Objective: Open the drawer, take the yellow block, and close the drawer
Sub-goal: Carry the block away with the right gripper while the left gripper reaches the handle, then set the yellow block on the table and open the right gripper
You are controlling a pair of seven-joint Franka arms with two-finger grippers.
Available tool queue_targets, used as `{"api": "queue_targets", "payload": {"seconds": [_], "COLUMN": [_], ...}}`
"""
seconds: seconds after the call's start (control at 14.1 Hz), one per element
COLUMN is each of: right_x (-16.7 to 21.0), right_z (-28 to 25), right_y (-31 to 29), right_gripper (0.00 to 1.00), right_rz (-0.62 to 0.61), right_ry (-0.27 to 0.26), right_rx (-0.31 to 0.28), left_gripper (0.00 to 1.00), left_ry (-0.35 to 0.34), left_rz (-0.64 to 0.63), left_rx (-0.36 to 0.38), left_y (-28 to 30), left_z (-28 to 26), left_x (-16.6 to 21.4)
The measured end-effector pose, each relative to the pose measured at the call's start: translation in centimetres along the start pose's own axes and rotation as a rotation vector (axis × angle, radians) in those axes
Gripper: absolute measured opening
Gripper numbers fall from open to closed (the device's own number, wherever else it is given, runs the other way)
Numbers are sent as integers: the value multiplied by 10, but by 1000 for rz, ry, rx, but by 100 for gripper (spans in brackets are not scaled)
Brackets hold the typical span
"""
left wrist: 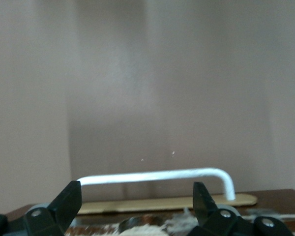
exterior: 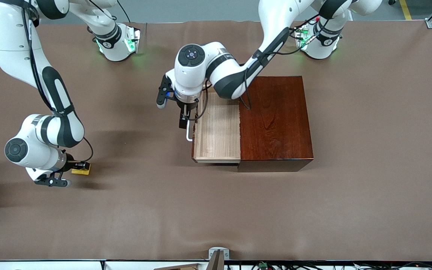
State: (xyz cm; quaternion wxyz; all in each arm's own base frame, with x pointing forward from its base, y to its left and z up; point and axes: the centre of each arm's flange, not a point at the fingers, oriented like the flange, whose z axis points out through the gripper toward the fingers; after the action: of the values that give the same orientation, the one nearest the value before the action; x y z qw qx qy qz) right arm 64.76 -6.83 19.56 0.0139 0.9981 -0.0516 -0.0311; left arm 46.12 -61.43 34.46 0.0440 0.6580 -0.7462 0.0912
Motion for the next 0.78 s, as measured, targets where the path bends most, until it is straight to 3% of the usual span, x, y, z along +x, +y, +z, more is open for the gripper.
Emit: {"api": "queue_targets", "payload": {"seconds": [0.21, 0.5, 0.78], "right_x": [0, 0, -2], "right_z": [0, -7, -65], "right_y": [1, 5, 6], "right_gripper": [99, 100, 100], "right_rz": [1, 7, 8], "right_ry": [0, -18, -21], "right_rx": [0, 2, 17], "left_gripper": [100, 100, 100], "left_ry": [-8, 16, 21], "left_rz": [-27, -95, -135], "left_rx": [-5, 7, 8], "left_y": [-9, -4, -4], "left_z": [7, 13, 21], "left_x": [-10, -2, -3]}}
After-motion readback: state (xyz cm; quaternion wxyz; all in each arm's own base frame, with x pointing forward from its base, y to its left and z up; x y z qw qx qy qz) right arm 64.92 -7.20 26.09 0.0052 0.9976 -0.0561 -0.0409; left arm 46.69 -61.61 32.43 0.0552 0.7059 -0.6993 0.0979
